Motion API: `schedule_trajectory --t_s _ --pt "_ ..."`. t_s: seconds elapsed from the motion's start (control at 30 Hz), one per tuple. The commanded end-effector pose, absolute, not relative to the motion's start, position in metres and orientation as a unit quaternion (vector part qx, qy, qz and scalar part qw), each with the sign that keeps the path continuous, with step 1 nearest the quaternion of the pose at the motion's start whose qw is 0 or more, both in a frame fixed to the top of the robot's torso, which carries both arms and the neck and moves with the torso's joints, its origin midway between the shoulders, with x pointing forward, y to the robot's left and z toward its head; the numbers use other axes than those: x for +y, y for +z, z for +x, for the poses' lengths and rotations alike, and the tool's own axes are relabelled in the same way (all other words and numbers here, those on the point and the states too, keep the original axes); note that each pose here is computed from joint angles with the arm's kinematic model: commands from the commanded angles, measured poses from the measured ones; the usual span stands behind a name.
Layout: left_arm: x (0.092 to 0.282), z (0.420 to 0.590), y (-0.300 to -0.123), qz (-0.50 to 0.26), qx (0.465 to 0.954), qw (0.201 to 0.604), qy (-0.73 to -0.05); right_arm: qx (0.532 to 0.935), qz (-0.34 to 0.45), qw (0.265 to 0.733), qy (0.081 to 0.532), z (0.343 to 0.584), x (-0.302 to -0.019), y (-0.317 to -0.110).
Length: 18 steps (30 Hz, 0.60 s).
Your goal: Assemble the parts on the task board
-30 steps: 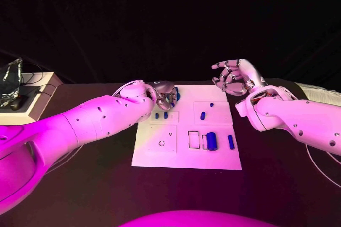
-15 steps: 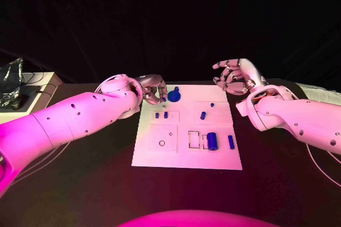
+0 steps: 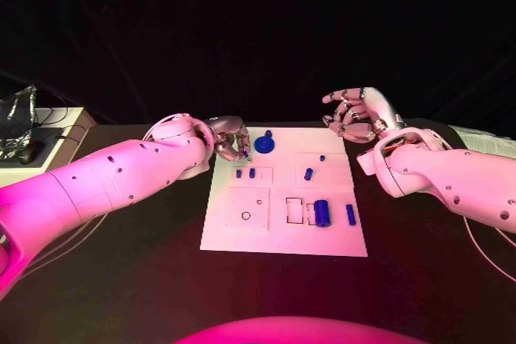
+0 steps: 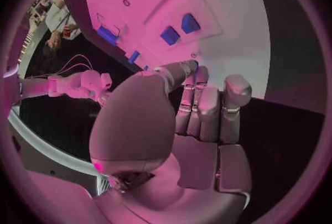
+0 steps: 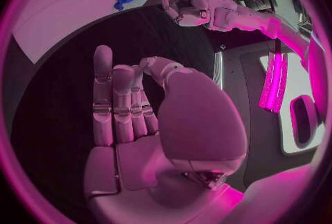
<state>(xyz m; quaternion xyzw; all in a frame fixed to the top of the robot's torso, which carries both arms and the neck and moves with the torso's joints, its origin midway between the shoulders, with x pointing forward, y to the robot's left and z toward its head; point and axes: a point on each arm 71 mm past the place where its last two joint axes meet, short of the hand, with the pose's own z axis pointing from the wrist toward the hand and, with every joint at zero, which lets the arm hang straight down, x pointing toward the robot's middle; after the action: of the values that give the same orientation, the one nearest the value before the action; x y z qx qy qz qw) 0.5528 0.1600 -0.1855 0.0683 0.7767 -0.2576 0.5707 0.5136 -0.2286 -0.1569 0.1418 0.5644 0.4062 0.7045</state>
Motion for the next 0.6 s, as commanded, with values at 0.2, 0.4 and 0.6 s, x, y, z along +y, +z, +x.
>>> schedule_trajectory --t_s 0.2,0.4,0.6 --pt "0.1527 0.5532 -0.1915 0.072 0.781 0.562 -0.262 0.565 0.134 0.702 0.412 0.5130 -0.2259 -0.1566" --pt "0.1516 0.5533 -0.1947 0.075 0.787 0.556 -0.258 0.565 0.134 0.702 0.412 0.5131 -0.2261 -0.1566" --pt "0.1512 0.5530 -0.1970 0.077 0.792 0.550 -0.253 0.565 0.134 0.702 0.412 0.5130 -0.2261 -0.1565"
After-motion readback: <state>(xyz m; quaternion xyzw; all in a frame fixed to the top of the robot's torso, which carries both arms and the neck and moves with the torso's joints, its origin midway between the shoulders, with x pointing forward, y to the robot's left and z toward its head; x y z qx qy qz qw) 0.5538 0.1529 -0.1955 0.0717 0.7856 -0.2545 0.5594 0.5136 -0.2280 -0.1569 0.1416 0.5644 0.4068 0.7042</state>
